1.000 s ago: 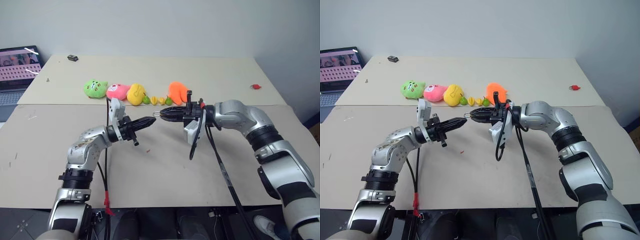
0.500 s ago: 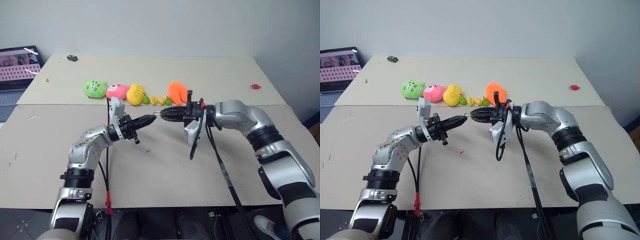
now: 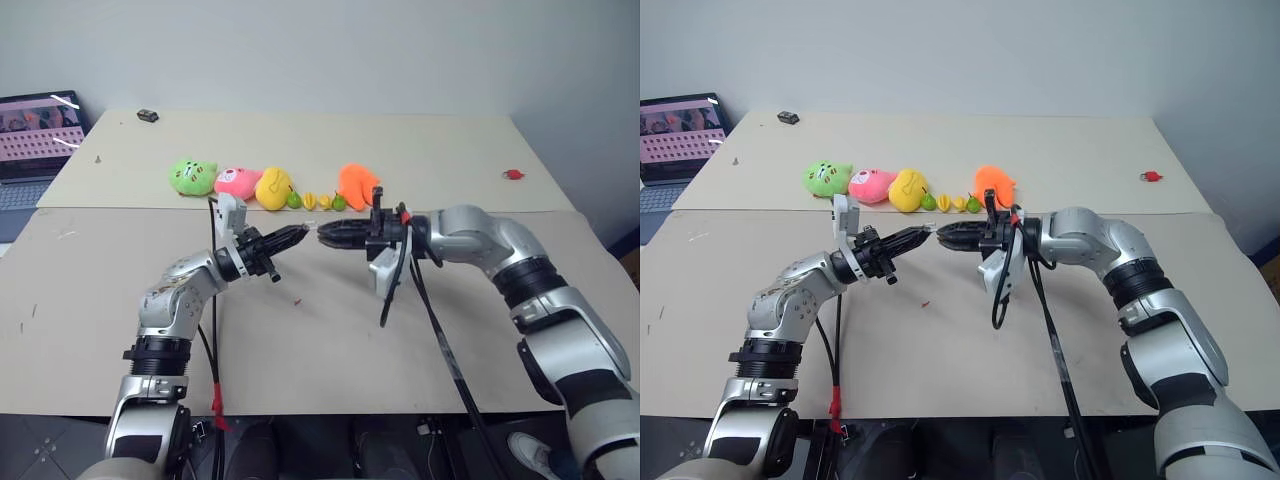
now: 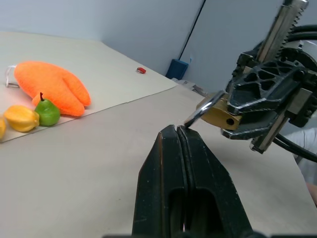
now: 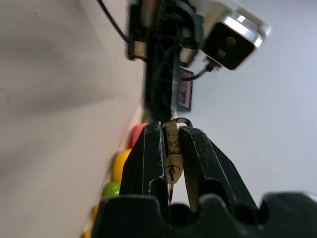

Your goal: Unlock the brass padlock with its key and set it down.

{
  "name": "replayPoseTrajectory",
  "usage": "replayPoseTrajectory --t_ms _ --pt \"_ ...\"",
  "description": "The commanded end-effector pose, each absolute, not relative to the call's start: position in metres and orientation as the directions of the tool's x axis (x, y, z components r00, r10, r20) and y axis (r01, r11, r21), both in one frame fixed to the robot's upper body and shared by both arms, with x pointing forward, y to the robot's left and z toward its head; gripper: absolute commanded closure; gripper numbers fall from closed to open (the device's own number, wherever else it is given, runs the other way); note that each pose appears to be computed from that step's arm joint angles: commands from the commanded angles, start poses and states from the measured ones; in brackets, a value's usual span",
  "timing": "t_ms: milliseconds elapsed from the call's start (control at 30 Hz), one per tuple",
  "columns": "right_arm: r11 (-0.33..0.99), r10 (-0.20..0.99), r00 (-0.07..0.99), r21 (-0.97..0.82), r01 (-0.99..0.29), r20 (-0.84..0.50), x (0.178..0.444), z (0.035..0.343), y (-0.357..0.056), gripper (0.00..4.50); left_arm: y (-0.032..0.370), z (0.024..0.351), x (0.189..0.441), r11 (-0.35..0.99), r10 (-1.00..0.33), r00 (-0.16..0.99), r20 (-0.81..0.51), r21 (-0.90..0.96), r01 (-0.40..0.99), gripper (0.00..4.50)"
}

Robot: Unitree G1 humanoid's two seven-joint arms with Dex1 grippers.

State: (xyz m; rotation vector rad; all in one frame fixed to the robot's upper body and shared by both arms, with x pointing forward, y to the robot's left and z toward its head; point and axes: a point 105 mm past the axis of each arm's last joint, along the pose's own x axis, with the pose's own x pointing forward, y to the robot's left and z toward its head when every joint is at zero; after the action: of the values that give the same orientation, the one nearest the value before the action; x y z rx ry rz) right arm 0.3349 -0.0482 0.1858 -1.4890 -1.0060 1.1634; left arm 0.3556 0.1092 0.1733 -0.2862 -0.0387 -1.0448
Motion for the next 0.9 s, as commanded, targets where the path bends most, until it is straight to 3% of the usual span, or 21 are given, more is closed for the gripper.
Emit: replayPoseTrajectory --t_ms 33,333,500,567,633,767,900 --pt "-0.146 0.973 0.191 -0.986 0.084 -0.128 0.333 0.203 -0.043 4.31 0.109 0.195 0.356 0.455 -0.844 0.487 0.226 -0.18 0.872 4.44" --pt "-0.16 0.969 0.2 -0.986 0.055 -0.146 0.335 0.193 -0.046 4.31 0.114 0.2 0.364 0.491 -0.806 0.533 0.258 -0.213 0.845 4.44" --pt "-0.178 0.965 0.203 -0.983 0.039 -0.167 0.336 0.187 -0.049 4.31 0.144 0.23 0.392 0.571 -0.622 0.676 0.395 -0.363 0.737 4.44" --pt "-0.184 0.963 0.205 -0.982 0.037 -0.173 0.336 0.186 -0.05 4.31 0.137 0.245 0.385 0.517 -0.644 0.627 0.438 -0.355 0.779 4.44" --pt "-0.191 0.961 0.209 -0.981 0.037 -0.18 0.337 0.185 -0.052 4.31 0.115 0.25 0.363 0.422 -0.748 0.508 0.427 -0.284 0.861 4.44" --pt "-0.192 0.961 0.212 -0.981 0.038 -0.18 0.338 0.186 -0.052 4.31 0.088 0.229 0.311 0.23 -0.917 0.276 0.289 -0.183 0.956 4.44" --pt "-0.192 0.96 0.214 -0.981 0.037 -0.179 0.338 0.185 -0.053 4.31 0.093 0.203 0.292 0.197 -0.958 0.226 0.179 -0.166 0.966 4.44"
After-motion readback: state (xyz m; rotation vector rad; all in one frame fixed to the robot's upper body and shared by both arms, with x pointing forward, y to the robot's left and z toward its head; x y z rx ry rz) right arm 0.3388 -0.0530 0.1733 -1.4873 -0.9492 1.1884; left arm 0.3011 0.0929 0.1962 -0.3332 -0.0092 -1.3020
